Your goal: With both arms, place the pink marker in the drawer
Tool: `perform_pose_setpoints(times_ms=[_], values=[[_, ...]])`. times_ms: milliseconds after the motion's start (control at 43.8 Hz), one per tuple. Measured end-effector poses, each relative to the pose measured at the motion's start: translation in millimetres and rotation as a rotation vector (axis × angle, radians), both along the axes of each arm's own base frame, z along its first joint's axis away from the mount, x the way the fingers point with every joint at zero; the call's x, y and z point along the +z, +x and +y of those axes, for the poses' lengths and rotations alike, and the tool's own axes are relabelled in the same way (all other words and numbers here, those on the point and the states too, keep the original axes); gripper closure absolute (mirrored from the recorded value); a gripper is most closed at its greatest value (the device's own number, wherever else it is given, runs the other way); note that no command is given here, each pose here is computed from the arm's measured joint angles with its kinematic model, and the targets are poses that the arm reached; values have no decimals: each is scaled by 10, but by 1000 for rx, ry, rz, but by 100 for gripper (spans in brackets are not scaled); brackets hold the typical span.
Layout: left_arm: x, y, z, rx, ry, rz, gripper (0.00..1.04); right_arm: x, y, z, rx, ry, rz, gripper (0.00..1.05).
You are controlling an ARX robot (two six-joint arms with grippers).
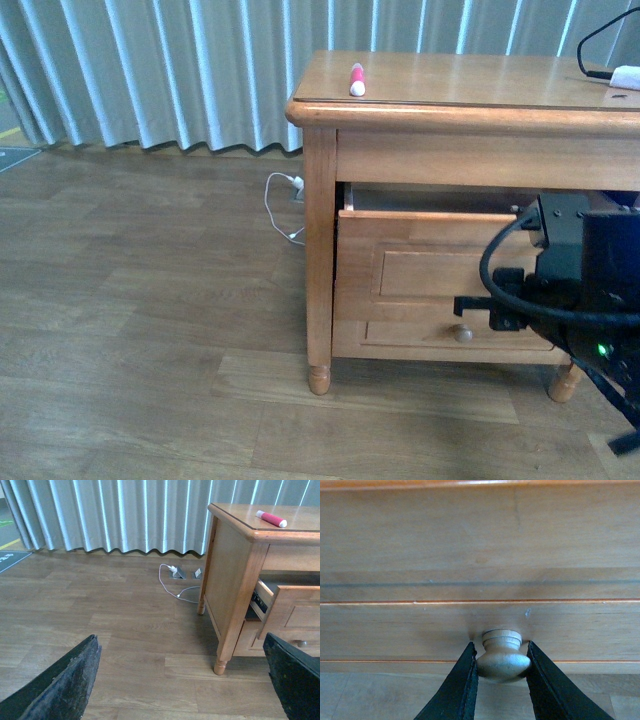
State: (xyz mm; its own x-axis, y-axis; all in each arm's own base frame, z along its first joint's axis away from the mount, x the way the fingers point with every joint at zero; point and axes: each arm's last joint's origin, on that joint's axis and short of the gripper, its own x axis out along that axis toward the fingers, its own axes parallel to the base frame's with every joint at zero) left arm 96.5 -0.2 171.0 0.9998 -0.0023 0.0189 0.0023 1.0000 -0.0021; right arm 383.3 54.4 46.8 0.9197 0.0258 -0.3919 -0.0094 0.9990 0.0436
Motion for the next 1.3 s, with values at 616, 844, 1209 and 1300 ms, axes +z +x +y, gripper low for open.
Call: perform_pose_setpoints(times_ms=[616,844,1209,1300], values=[[0,0,0,0,0,0,6,299,-1182,-304,5,112,-26,21],[0,0,0,0,0,0,6,791,-1625,-469,38,155,-2,9],[0,0,0,0,0,0,6,1524,-2117,-639,73,189,-38,9],[0,0,0,0,0,0,6,1529,-2130,-630,63,186,-33,9]])
